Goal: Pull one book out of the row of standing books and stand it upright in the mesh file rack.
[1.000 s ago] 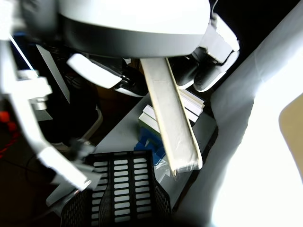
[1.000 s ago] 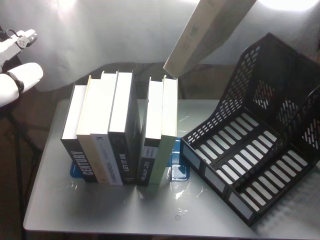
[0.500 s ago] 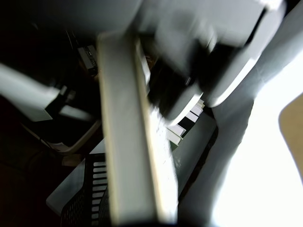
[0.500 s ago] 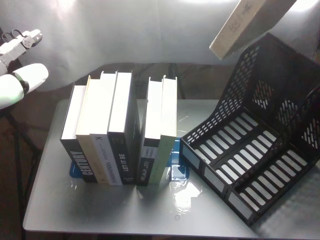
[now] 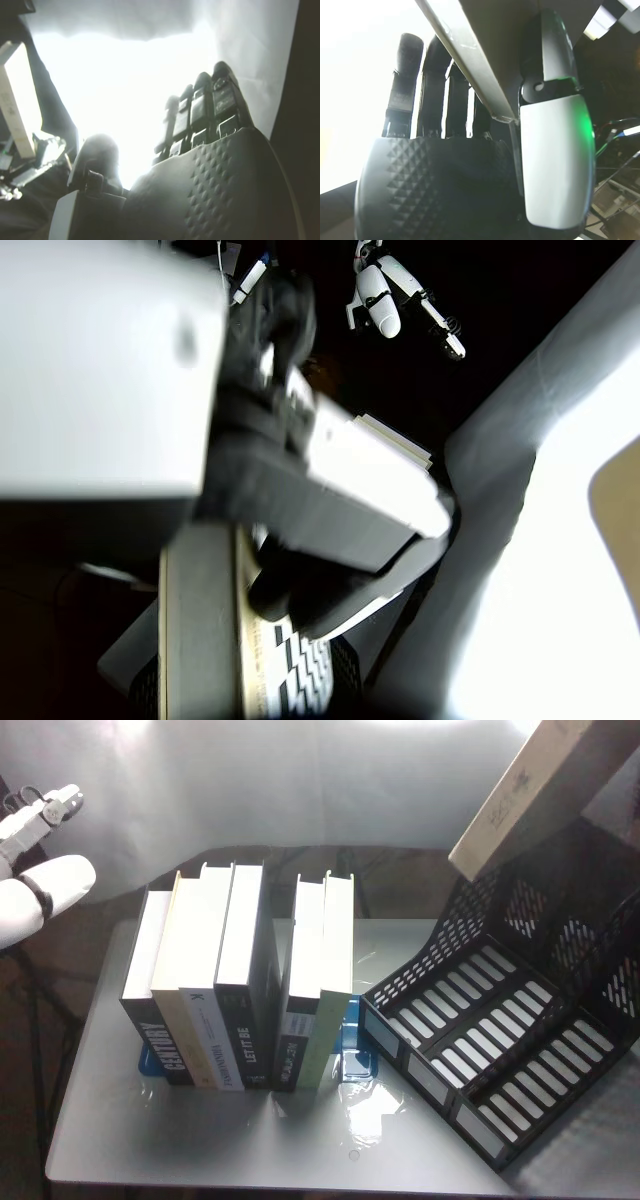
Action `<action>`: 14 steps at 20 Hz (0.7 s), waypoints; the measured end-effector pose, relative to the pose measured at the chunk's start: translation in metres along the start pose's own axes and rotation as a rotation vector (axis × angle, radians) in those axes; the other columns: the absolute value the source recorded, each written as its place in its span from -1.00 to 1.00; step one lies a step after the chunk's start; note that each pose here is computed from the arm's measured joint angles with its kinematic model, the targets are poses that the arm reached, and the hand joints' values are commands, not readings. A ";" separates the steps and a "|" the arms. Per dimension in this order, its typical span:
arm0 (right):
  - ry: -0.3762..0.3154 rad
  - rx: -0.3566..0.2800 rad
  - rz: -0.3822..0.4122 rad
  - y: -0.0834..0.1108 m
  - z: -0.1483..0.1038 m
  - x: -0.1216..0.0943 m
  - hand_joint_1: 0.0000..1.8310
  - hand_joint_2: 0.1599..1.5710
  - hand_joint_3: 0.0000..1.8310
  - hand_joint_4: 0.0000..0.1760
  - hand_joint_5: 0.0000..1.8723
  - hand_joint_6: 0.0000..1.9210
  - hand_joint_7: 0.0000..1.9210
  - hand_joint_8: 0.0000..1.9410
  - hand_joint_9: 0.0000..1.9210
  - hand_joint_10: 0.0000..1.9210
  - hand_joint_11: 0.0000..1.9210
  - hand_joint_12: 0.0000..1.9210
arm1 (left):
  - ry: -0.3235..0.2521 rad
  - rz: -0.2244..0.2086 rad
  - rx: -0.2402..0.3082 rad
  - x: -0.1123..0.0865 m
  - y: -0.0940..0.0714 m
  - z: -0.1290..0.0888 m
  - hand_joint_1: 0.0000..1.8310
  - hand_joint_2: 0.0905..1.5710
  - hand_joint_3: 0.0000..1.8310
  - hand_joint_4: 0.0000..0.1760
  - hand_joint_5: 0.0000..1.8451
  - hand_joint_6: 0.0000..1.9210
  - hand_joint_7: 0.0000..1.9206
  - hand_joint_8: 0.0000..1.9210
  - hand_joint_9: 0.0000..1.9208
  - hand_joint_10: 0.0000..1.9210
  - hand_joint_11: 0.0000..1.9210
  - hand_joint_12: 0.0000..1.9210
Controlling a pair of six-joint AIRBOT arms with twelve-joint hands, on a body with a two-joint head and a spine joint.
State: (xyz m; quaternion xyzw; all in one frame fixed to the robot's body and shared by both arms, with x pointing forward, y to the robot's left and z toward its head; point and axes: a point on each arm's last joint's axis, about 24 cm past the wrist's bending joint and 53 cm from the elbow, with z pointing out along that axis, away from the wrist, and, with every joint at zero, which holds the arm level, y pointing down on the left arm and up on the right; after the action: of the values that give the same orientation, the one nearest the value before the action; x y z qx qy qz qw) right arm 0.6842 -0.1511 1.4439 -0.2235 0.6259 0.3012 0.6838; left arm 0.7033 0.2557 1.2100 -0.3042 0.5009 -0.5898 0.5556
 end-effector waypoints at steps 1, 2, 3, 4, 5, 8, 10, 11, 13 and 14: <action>0.020 -0.003 -0.015 0.003 0.006 0.008 0.47 0.49 -1.00 -1.00 -0.20 0.36 -0.13 0.27 -0.28 0.61 -0.71 0.99 | -0.004 0.002 0.001 -0.002 0.000 -0.001 -1.00 0.86 -1.00 -0.94 -0.97 -1.00 -1.00 -1.00 -1.00 -1.00 -1.00 -1.00; 0.050 -0.012 -0.024 0.008 0.014 0.020 0.47 0.50 -1.00 -1.00 -0.20 0.34 -0.15 0.29 -0.28 0.64 -0.69 1.00 | -0.009 0.002 0.002 -0.004 -0.001 -0.004 -1.00 0.88 -1.00 -1.00 -0.95 -0.99 -1.00 -1.00 -1.00 -1.00 -1.00 -1.00; 0.072 -0.014 -0.028 0.010 0.021 0.030 0.47 0.48 -1.00 -1.00 -0.20 0.37 -0.09 0.25 -0.27 0.55 -0.78 0.89 | -0.011 0.008 0.003 -0.006 -0.001 -0.005 -1.00 0.88 -1.00 -1.00 -0.93 -0.99 -1.00 -1.00 -1.00 -1.00 -1.00 -1.00; 0.098 -0.019 -0.033 0.012 0.030 0.044 0.47 0.47 -1.00 -1.00 -0.22 0.42 -0.07 0.22 -0.23 0.45 -0.77 0.78 | -0.014 0.011 0.001 -0.008 -0.002 -0.008 -0.98 0.87 -1.00 -1.00 -0.92 -0.99 -1.00 -1.00 -1.00 -1.00 -1.00 -1.00; 0.112 -0.026 -0.043 0.014 0.036 0.052 0.48 0.46 -1.00 -1.00 -0.23 0.40 -0.07 0.21 -0.19 0.44 -0.65 0.78 | -0.013 0.017 0.003 -0.010 -0.004 -0.010 -0.97 0.87 -1.00 -1.00 -0.93 -0.99 -1.00 -1.00 -1.00 -1.00 -1.00 -1.00; 0.138 -0.053 -0.029 0.022 0.052 0.072 0.48 0.44 -1.00 -1.00 -0.17 0.30 -0.04 0.10 -0.19 0.54 -0.38 0.81 | -0.030 0.023 0.011 -0.017 -0.007 -0.018 -0.95 0.88 -1.00 -0.88 -0.95 -1.00 -1.00 -1.00 -1.00 -1.00 -1.00 -1.00; 0.141 -0.060 -0.029 0.026 0.059 0.075 0.47 0.50 -0.99 -1.00 -0.18 0.10 -0.14 0.37 -0.30 0.76 -0.33 0.99 | -0.031 0.024 0.019 -0.017 -0.009 -0.018 -0.99 0.88 -1.00 -0.87 -0.96 -0.99 -1.00 -1.00 -1.00 -1.00 -1.00 -1.00; 0.146 -0.056 -0.026 0.026 0.063 0.079 0.47 0.51 -1.00 -1.00 -0.20 0.12 -0.17 0.43 -0.30 0.77 -0.30 1.00 | -0.029 0.026 0.022 -0.016 -0.009 -0.019 -1.00 0.87 -1.00 -0.81 -0.96 -1.00 -1.00 -1.00 -1.00 -1.00 -1.00 -1.00; 0.179 -0.055 -0.042 0.025 0.071 0.095 0.47 0.51 -1.00 -1.00 -0.23 0.20 -0.18 0.43 -0.27 0.70 -0.32 0.94 | -0.025 0.031 0.024 -0.016 -0.009 -0.021 -1.00 0.85 -1.00 -0.73 -0.97 -1.00 -1.00 -1.00 -1.00 -1.00 -1.00 -1.00; 0.194 -0.059 -0.055 0.026 0.073 0.101 0.47 0.51 -1.00 -1.00 -0.23 0.21 -0.19 0.43 -0.25 0.67 -0.33 0.88 | -0.022 0.033 0.019 -0.015 -0.007 -0.022 -1.00 0.85 -1.00 -0.60 -0.97 -1.00 -1.00 -1.00 -1.00 -1.00 -1.00 -1.00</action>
State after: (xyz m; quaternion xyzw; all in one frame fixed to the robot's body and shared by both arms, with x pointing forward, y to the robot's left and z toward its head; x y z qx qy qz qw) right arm 0.7224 -0.0688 1.3545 -0.2886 0.6735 0.2777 0.6213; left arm 0.6833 0.2748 1.2123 -0.2970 0.4943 -0.5819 0.5734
